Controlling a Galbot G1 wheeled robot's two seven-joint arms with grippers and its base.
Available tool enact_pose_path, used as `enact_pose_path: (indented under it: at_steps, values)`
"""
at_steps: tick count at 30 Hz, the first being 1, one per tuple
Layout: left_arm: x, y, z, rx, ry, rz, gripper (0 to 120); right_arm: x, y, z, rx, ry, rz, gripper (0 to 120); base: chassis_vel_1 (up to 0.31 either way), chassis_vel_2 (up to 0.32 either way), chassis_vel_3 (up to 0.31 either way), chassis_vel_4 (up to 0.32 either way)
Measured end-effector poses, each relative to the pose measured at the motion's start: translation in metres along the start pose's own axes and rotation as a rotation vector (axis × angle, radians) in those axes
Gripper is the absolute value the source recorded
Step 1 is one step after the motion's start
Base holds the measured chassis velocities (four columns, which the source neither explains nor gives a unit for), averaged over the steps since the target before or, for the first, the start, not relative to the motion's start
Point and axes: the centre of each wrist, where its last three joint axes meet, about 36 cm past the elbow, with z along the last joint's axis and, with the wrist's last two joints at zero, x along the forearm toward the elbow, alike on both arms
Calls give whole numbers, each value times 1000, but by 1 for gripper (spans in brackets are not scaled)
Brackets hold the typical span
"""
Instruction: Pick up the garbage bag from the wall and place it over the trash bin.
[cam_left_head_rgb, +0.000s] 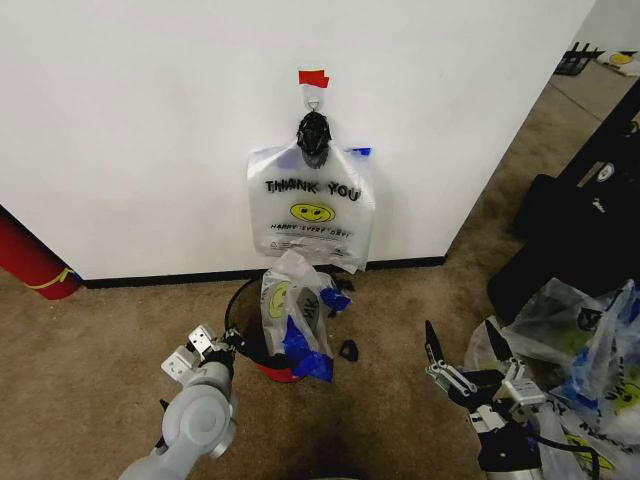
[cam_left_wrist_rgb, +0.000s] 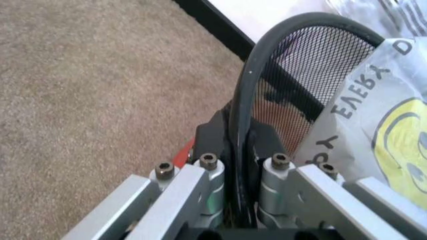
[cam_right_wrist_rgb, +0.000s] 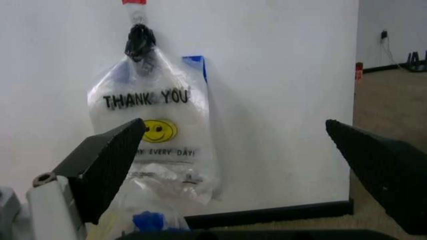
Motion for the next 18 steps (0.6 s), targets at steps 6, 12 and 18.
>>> enact_pose_path:
  at_steps: [6,12,18]
  values:
    - [9,-5,4,-39,4,41,11,0,0,-2,1,0,0,100,0,0,0,0]
    - [22,-19,-3,-87,-22,104,31,0,2,-2,3,0,0,100,0,0,0,0]
    - [36,-28,-25,-149,-107,165,55,-2,5,-1,8,3,7,100,0,0,0,0]
